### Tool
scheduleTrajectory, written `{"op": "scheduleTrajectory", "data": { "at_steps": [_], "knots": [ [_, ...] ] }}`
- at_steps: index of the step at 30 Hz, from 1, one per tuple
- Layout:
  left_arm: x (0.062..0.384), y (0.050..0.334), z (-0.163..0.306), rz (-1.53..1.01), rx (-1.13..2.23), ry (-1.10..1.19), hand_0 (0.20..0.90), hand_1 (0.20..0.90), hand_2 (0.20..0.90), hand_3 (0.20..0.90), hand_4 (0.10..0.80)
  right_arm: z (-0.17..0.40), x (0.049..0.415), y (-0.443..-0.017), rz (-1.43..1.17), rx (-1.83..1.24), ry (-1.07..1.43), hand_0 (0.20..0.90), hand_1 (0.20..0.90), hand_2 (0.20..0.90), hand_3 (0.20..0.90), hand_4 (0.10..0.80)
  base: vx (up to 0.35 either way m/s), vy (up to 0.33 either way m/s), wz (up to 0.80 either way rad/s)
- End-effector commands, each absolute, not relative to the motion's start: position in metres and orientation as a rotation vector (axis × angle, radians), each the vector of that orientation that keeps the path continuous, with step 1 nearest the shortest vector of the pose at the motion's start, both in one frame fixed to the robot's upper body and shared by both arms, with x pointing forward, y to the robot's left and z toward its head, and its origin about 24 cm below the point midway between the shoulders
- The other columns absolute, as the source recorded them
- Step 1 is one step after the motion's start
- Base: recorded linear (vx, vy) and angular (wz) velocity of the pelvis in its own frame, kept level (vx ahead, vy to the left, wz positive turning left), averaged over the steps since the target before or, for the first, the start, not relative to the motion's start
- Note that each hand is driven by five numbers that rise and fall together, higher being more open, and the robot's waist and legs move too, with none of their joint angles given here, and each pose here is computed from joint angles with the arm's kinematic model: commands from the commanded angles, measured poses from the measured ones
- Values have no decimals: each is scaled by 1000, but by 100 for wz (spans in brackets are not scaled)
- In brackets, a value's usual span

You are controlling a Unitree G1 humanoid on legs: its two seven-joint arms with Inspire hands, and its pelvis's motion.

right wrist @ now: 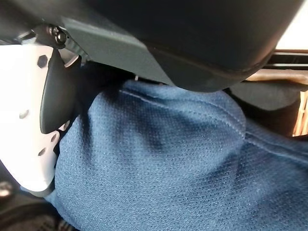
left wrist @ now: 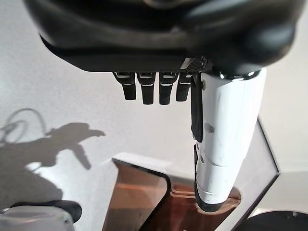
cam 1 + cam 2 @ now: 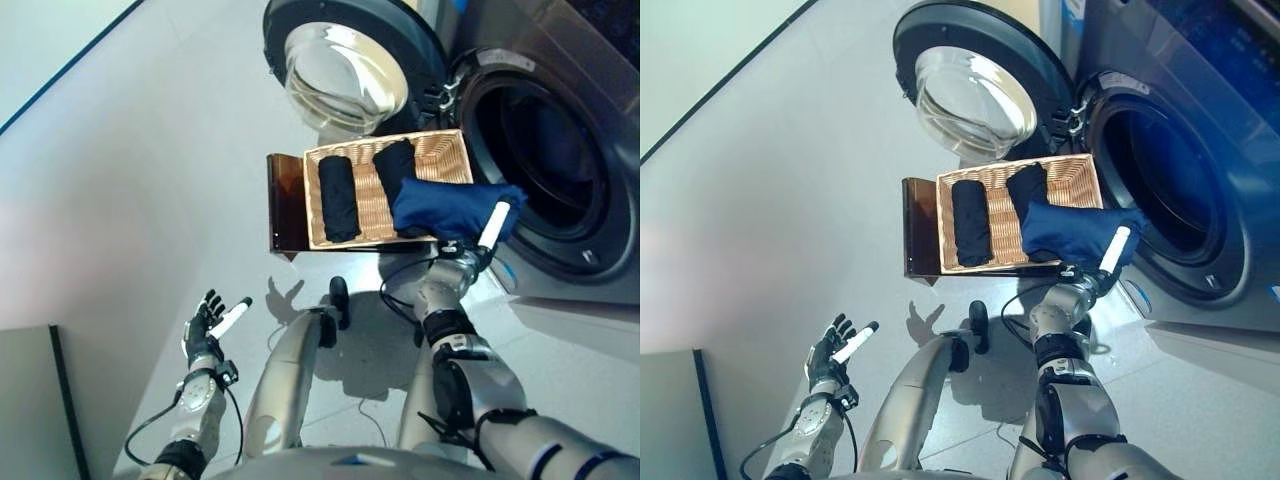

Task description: Pick up the clothes and place them into the washing machine

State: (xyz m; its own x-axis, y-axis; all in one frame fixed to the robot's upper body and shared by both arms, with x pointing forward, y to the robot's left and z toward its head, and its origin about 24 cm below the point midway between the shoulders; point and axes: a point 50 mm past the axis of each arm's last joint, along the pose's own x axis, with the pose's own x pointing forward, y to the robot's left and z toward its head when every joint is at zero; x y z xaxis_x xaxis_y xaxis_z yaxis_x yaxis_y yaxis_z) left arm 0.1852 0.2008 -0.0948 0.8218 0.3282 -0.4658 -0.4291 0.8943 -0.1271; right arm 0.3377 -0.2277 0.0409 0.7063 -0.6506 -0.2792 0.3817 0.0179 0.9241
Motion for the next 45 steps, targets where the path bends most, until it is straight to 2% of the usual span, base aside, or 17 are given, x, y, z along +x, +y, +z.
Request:
{"op": "scheduleTrajectory", "data": {
  "at_steps": [1, 10, 19, 24, 27, 31, 32, 33, 37, 45],
  "knots": [
    [185, 223, -84, 485, -233, 358, 900, 900, 900, 900, 800, 102, 353, -253, -685, 1242, -497, 200, 200, 200, 200, 300, 52, 27, -29],
    [182, 225, -87, 471, -210, 370, 900, 900, 900, 900, 800, 169, 356, -302, -747, 1145, -681, 200, 200, 200, 200, 300, 38, -16, 6],
    [176, 225, -91, 456, -193, 392, 900, 900, 900, 900, 800, 198, 352, -326, -789, 1052, -733, 200, 200, 200, 200, 300, 42, -33, 8],
    [176, 231, -86, 458, -177, 367, 900, 900, 900, 900, 800, 255, 334, -355, -827, 954, -904, 200, 200, 200, 200, 300, 8, -31, 12],
    [174, 240, -82, 466, -136, 349, 900, 900, 900, 900, 800, 312, 310, -374, -845, 805, -1053, 200, 200, 200, 200, 300, 8, -36, 20],
    [173, 244, -79, 481, -120, 336, 900, 900, 900, 900, 800, 355, 293, -377, -847, 668, -1142, 200, 200, 200, 200, 300, -9, -7, 12],
    [172, 247, -79, 494, -116, 333, 900, 900, 900, 900, 800, 362, 290, -374, -851, 618, -1159, 433, 433, 433, 433, 467, -5, 2, 6],
    [172, 245, -79, 490, -120, 330, 900, 900, 900, 900, 800, 370, 290, -369, -826, 605, -1171, 900, 900, 900, 900, 800, 0, 0, 0],
    [173, 241, -79, 490, -138, 328, 900, 900, 900, 900, 800, 371, 295, -364, -803, 576, -1145, 900, 900, 900, 900, 800, 17, -4, -7],
    [177, 233, -79, 469, -171, 323, 900, 900, 900, 900, 800, 320, 315, -371, -868, 635, -975, 900, 900, 900, 900, 800, 30, 10, -5]
  ]
}}
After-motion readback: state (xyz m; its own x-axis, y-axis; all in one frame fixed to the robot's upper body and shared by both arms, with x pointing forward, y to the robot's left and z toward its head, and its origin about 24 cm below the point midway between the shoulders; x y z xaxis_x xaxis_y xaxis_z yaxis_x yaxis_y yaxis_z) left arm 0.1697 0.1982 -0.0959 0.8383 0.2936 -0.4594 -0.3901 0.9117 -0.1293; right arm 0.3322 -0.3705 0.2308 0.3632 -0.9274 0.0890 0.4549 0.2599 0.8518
